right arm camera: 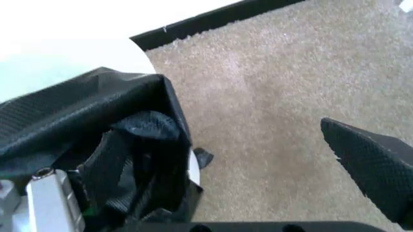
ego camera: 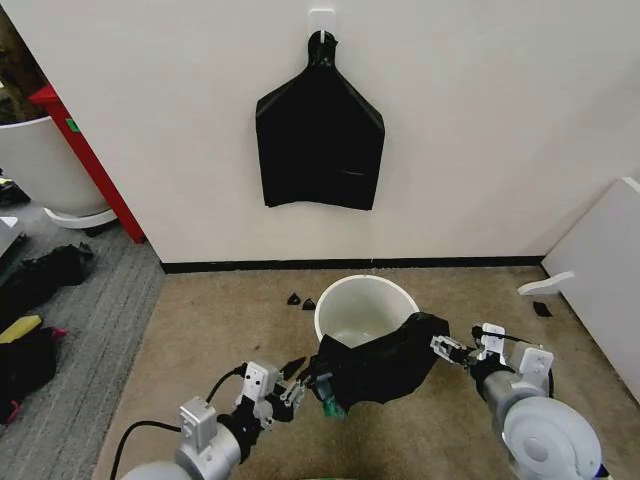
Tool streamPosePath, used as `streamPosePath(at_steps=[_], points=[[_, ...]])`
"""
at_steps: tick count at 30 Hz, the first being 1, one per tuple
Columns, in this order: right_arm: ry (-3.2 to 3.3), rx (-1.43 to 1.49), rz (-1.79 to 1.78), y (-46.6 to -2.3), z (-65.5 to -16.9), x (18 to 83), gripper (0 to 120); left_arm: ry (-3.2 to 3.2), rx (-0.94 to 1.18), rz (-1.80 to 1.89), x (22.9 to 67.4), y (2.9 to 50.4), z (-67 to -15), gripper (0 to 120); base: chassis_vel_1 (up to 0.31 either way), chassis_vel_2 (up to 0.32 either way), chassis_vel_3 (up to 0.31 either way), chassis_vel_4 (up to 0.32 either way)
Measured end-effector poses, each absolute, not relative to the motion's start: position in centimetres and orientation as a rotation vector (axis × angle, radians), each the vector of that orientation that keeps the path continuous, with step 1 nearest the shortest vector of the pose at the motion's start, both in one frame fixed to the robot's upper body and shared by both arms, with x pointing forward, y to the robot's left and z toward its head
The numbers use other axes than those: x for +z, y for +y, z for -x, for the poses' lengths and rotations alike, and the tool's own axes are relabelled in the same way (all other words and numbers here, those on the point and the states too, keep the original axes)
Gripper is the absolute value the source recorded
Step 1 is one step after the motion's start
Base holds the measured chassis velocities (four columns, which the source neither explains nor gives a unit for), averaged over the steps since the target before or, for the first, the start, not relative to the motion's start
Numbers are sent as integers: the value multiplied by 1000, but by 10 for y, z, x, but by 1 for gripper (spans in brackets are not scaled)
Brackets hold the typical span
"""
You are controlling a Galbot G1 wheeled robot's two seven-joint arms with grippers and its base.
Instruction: Place the garbage bag over the trash bin.
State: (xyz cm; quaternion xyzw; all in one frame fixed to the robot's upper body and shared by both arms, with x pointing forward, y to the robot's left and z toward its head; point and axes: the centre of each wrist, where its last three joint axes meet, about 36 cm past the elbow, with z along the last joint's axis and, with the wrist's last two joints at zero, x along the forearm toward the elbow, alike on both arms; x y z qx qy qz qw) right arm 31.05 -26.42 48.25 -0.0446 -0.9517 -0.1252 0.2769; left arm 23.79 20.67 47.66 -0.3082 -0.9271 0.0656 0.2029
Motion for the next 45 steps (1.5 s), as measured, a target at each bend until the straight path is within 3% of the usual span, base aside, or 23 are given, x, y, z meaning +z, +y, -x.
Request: streamPosePath(at_steps=[14,18,45], points=[[-2549,-341,111,-263,-312,480,100,-2516,59,919,472,207,-244,88,0,0,0,0],[-2549,-343,102,-262,-314,480,100,-2512,28,886,470,206,-244,98,0,0,0,0],[-2536,-357,31,-247,-322,478,100,-2526,8,807,431,207,-270,98,0,0,0,0]])
